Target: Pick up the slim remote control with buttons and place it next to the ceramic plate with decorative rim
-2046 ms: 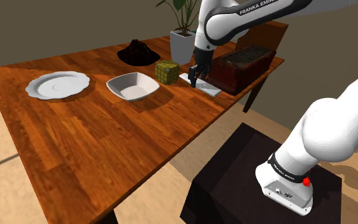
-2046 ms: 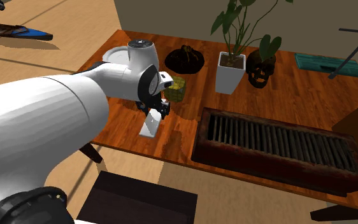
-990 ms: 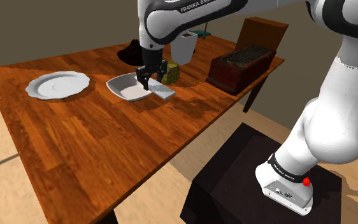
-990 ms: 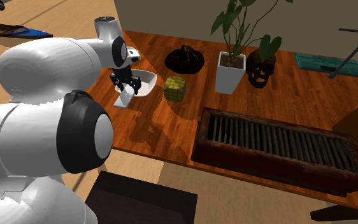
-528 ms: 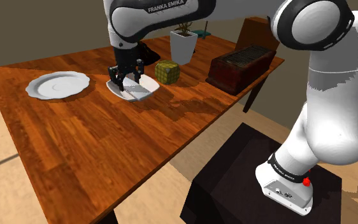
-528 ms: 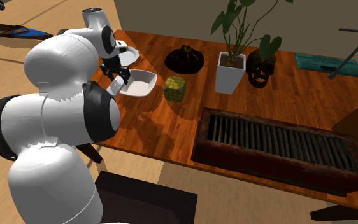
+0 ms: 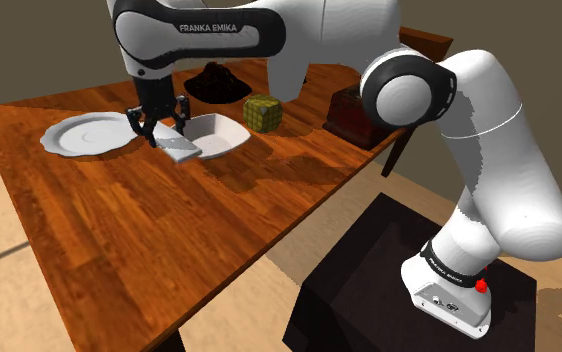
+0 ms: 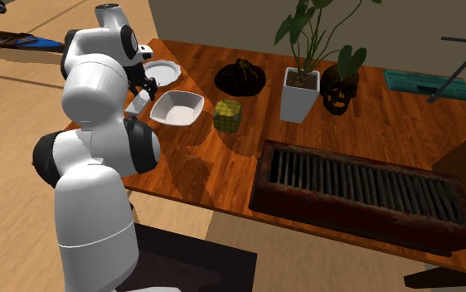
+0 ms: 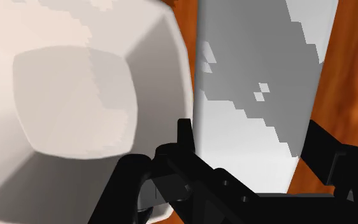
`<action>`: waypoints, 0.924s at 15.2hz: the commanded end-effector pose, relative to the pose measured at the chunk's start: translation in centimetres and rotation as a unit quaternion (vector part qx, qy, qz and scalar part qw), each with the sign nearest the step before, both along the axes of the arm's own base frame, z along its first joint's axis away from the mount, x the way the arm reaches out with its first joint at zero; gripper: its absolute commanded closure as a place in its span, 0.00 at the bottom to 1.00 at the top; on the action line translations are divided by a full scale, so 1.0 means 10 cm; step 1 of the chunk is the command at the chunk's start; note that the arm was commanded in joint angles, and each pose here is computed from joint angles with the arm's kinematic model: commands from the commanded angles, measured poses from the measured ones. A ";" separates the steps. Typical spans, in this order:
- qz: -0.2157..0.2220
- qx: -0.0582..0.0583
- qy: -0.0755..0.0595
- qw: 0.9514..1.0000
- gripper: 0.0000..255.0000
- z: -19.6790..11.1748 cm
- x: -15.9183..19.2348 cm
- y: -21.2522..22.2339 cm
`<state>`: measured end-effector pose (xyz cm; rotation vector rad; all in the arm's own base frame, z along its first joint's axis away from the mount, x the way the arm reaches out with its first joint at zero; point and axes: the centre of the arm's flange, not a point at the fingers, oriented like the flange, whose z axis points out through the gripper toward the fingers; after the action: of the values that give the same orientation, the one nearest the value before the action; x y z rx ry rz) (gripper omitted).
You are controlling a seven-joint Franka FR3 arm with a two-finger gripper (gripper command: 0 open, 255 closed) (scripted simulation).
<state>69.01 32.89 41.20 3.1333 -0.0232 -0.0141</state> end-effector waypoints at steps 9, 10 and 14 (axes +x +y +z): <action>0.000 0.000 -0.001 1.000 1.00 -0.51 0.01 0.05; 0.000 0.000 -0.001 1.000 1.00 -0.57 0.01 0.05; 0.000 0.000 -0.001 1.000 1.00 -0.71 0.01 0.05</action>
<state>69.10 33.46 34.33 3.1348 -0.0229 -0.0117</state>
